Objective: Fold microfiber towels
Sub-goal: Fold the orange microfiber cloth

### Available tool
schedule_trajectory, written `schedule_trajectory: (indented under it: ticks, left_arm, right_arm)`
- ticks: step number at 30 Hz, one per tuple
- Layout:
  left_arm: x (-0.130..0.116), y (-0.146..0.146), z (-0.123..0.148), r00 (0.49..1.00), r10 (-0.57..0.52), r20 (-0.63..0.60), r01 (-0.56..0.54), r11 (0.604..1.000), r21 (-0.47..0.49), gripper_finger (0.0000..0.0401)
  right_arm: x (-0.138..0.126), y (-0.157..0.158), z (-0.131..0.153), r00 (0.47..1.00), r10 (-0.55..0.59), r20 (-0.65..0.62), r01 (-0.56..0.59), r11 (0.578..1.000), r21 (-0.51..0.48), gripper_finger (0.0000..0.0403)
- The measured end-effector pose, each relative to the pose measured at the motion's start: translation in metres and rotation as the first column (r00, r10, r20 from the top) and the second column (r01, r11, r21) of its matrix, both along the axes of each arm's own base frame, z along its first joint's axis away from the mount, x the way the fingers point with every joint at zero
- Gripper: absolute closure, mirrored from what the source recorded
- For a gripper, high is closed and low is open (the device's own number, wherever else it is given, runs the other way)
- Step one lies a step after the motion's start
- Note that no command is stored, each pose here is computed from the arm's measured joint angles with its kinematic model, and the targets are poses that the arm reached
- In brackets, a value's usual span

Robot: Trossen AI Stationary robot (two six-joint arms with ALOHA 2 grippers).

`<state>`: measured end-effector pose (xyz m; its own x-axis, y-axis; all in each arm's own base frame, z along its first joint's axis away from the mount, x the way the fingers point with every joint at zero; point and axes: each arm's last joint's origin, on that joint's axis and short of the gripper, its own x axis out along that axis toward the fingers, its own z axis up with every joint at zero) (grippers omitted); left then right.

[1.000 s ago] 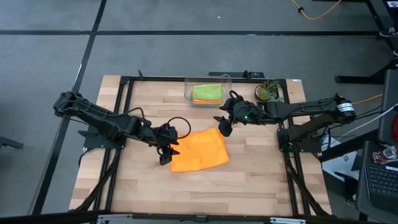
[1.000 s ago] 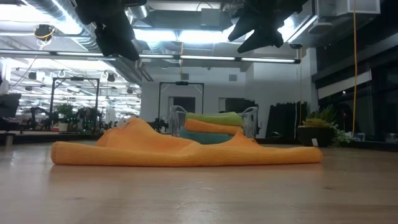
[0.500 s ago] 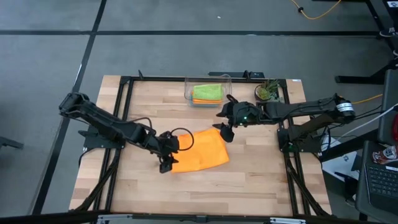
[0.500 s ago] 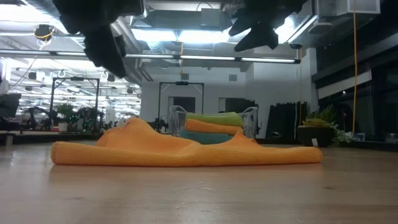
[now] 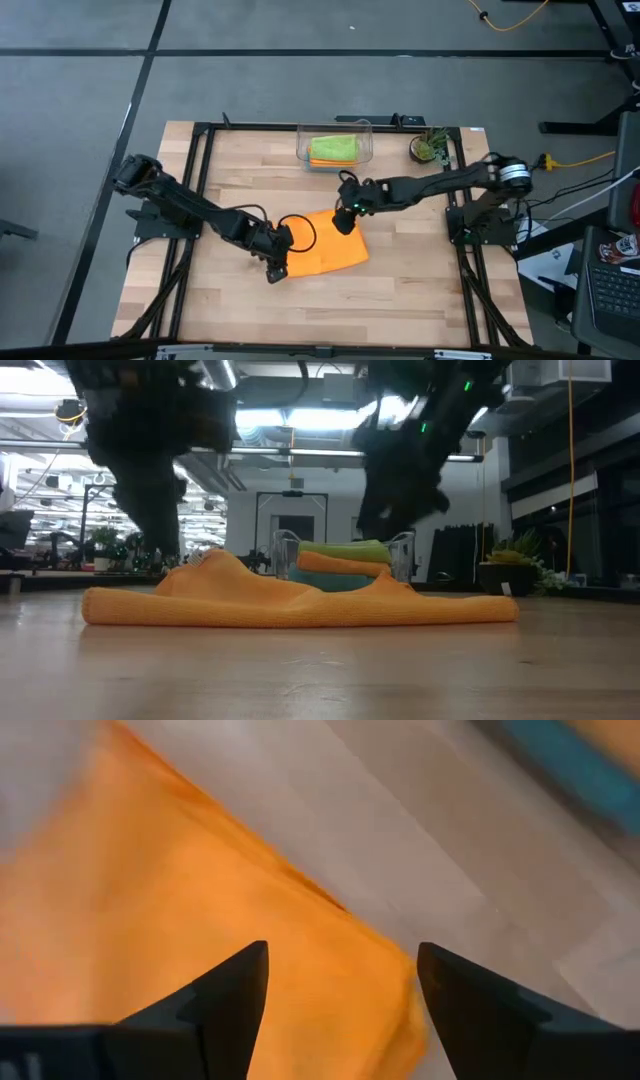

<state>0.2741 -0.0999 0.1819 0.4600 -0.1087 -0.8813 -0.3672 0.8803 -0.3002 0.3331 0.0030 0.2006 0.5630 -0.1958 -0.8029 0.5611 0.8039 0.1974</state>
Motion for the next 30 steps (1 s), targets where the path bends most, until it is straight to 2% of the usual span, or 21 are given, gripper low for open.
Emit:
schedule_trajectory:
  ticks: [8, 13, 18, 22, 25, 28, 30]
  left_arm:
    - [0.007, -0.002, -0.024, 0.994, 0.069, -0.087, -0.072, 0.997, -0.039, 0.0192]
    - [0.007, -0.007, -0.030, 0.989, 0.069, -0.127, -0.078, 0.994, -0.071, 0.0192]
    - [0.000, -0.013, -0.032, 0.975, 0.090, -0.202, -0.113, 0.988, -0.105, 0.0192]
    - [-0.005, -0.018, -0.032, 0.958, 0.117, -0.260, -0.159, 0.976, -0.146, 0.0192]
    - [-0.003, -0.022, -0.023, 0.967, 0.120, -0.223, -0.162, 0.971, -0.178, 0.0193]
    - [0.004, -0.024, -0.001, 0.986, 0.097, -0.138, -0.124, 0.972, -0.202, 0.0193]
    - [0.010, -0.021, 0.013, 0.995, 0.079, -0.057, -0.087, 0.984, -0.157, 0.0193]
  right_arm:
    - [0.012, -0.004, -0.052, 0.987, -0.034, -0.155, 0.034, 0.999, 0.000, 0.0151]
    - [0.004, -0.008, -0.066, 0.953, -0.157, -0.258, 0.130, 0.984, -0.120, 0.0151]
    - [-0.010, -0.012, -0.065, 0.905, -0.237, -0.352, 0.154, 0.956, -0.248, 0.0151]
    - [-0.016, -0.015, -0.061, 0.888, -0.250, -0.387, 0.161, 0.956, -0.246, 0.0151]
    - [-0.017, -0.013, -0.047, 0.908, -0.237, -0.346, 0.177, 0.965, -0.196, 0.0151]
    - [-0.016, -0.009, -0.026, 0.936, -0.222, -0.274, 0.177, 0.968, -0.180, 0.0151]
    - [-0.015, -0.006, -0.015, 0.955, -0.201, -0.220, 0.169, 0.973, -0.158, 0.0151]
